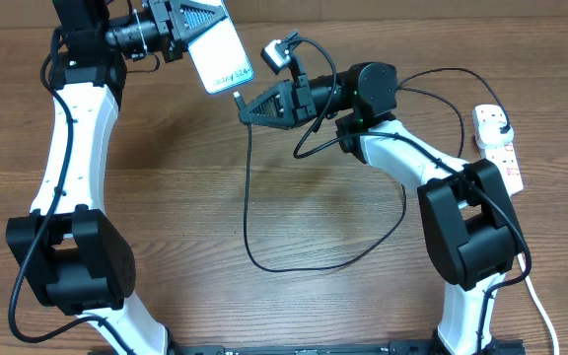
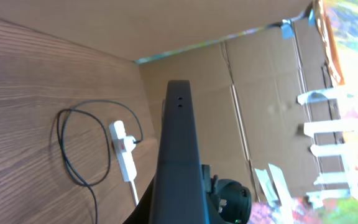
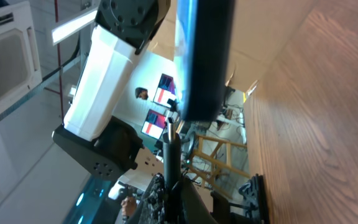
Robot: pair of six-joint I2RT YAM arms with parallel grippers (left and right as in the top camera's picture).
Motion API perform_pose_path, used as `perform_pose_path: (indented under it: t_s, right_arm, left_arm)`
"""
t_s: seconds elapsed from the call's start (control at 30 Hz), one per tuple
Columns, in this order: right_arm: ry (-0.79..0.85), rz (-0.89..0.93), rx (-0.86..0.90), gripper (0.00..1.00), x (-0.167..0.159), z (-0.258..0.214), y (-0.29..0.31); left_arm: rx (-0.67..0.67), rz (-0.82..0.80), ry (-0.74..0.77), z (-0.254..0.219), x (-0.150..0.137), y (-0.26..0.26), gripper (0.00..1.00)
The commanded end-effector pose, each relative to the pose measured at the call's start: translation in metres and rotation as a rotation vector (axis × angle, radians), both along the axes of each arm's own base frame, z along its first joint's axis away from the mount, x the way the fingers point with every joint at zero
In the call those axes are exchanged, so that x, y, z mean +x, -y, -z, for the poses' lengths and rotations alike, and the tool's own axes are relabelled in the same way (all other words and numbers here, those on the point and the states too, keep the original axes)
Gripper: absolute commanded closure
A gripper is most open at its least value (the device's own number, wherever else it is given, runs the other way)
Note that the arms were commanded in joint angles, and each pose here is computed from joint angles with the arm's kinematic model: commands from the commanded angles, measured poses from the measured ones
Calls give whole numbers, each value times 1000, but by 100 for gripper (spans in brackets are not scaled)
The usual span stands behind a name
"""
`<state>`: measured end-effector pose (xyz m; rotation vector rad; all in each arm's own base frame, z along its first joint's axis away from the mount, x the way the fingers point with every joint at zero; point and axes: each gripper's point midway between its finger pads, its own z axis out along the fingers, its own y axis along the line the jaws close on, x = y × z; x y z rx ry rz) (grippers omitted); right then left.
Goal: Plug charger to phone and switch on socket
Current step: 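Push the USB-C plug into the phone's port held by left gripper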
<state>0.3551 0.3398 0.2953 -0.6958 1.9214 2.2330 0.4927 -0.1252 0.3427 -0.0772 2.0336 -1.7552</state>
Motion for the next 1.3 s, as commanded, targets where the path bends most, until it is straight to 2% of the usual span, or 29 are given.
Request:
perform_pose_path:
  t_s: [0.0,0.4,1.27]
  right_arm:
    - [37,28,16,96,8,-5,7]
    - [35,24,-3,96,11,3,6]
    - [29,24,-9,96,12,5,5]
  left_arm:
    - [22,-38,21,-1,6,-3,96]
    - [22,-51,-13,4,7,-3,96]
    - [41,-42,11,5,7,11,96]
